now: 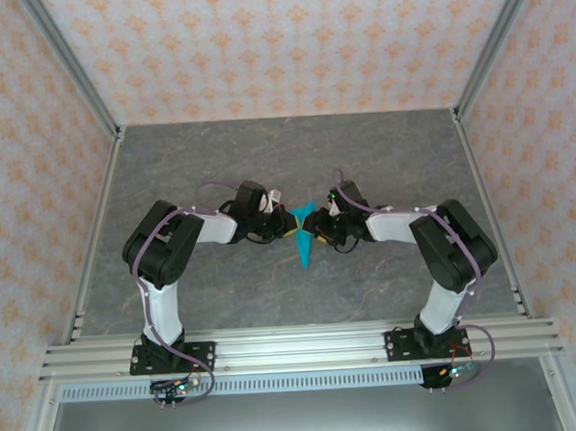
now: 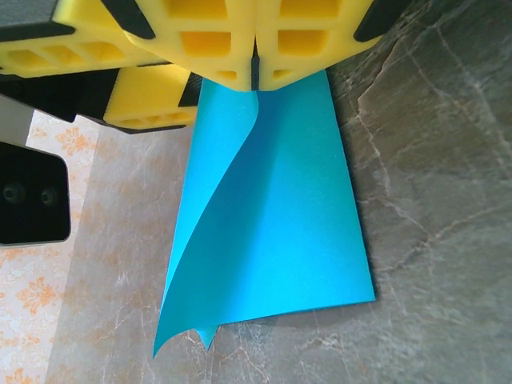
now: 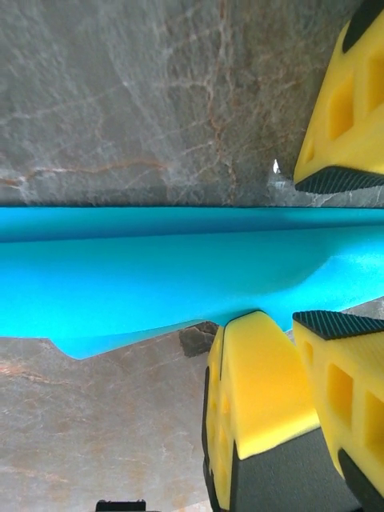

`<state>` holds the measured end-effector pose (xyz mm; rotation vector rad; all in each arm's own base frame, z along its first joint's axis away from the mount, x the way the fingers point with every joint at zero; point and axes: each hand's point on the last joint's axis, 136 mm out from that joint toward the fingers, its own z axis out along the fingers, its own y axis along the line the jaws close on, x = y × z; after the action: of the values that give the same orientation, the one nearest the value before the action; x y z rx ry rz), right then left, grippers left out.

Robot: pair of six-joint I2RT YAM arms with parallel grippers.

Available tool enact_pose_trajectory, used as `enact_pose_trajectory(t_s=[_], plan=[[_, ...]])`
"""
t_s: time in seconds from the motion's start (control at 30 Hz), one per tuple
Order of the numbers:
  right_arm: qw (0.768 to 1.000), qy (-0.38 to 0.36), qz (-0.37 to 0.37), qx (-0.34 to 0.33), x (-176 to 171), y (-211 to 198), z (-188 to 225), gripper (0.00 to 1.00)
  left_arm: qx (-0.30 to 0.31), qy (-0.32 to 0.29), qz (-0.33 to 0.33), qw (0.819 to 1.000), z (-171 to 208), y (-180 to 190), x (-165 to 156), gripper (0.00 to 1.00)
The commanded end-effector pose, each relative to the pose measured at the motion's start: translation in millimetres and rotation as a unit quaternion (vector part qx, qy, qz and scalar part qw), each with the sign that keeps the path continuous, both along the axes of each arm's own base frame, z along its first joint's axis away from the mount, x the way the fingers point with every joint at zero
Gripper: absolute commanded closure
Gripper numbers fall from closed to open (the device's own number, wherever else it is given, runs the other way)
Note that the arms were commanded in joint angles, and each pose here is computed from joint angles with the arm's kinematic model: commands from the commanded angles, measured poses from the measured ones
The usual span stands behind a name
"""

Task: Fold a paper plane with a square sheet of paper (fold left side to right side)
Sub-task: Fold the wing for the fifth time at the center of the table.

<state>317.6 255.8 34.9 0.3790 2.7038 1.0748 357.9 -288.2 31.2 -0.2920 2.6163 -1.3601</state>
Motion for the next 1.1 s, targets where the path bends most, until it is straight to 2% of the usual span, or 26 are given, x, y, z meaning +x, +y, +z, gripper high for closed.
enact_pose_trajectory(t_s=[0.0,0.2,0.37,1.07], plan=[[0.999,-0.045,-0.014,0.019,26,-6,34,0.50,0.009,-0.023,-0.002,1.000,10,-1,7,0.98],[0.997,-0.058,-0.027,0.030,53,-3,48,0.38,0.011,-0.024,-0.002,1.000,11,-1,6,0.99],[0.998,-0.053,-0.038,0.021,68,1,43,0.32,0.013,-0.024,-0.003,1.000,11,0,5,0.99],[0.999,-0.017,-0.031,0.011,74,14,14,0.32,0.016,-0.024,-0.002,1.000,10,1,6,0.99]])
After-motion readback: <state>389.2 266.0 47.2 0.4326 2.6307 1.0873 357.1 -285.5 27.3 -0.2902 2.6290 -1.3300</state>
